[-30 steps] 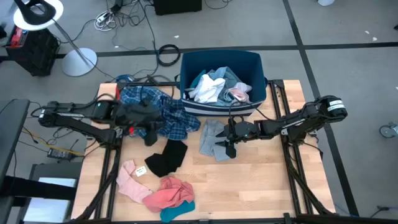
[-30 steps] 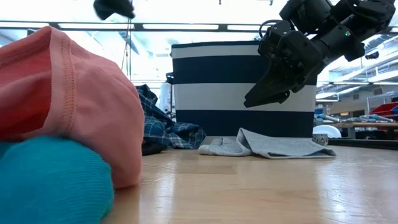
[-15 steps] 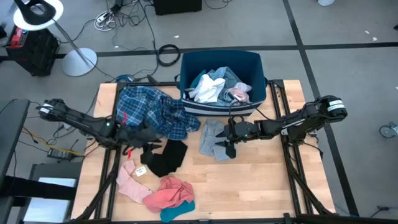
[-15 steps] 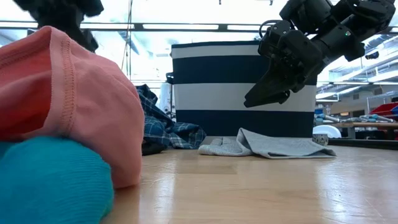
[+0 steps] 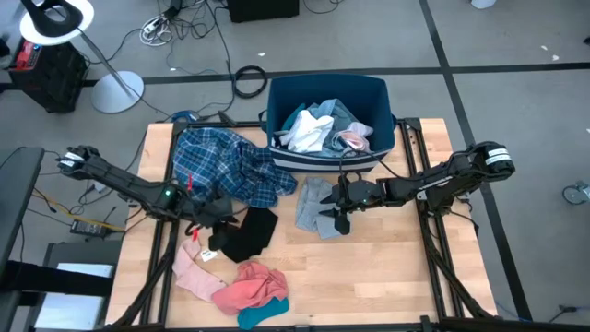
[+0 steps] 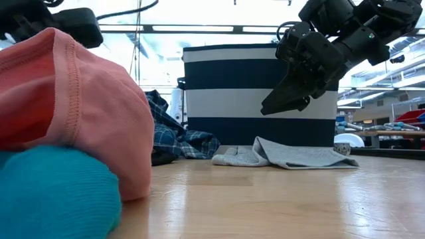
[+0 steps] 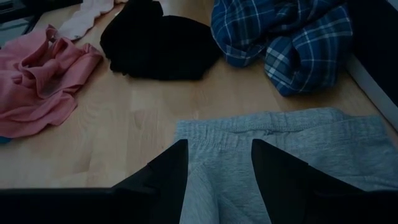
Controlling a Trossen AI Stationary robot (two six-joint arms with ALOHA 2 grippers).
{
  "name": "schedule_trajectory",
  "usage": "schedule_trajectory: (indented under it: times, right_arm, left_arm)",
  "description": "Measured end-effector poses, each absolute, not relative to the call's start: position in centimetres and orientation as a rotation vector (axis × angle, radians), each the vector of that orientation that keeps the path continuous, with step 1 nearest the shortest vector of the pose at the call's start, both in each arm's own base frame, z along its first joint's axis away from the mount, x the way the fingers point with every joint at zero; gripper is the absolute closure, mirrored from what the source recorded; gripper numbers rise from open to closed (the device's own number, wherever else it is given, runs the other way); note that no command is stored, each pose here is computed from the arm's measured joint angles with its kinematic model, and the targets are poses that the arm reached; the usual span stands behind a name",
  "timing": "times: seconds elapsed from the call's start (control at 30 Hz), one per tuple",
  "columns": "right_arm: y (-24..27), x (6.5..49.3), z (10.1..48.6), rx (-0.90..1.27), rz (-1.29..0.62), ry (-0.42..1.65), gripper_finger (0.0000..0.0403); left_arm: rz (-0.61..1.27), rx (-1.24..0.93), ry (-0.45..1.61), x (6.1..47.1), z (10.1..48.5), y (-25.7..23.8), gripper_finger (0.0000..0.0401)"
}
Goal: Sort clothes
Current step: Put the black underwear into the blue bin
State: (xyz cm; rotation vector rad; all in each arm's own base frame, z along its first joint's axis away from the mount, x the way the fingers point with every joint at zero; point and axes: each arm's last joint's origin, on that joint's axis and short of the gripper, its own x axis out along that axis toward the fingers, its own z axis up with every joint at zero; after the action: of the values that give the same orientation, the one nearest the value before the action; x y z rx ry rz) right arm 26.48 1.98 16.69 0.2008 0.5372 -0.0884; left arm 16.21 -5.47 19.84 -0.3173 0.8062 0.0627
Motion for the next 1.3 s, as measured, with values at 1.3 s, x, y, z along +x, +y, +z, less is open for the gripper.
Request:
schedule_trajectory:
  times: [1.3]
  right_arm:
    - [2.0, 26.4, 16.6, 0.200, -0.090, 0.543, 0.0224]
  left_arm:
    - [0.020, -0.243, 0.824, 20.2, 13.9, -8.0, 0.0399]
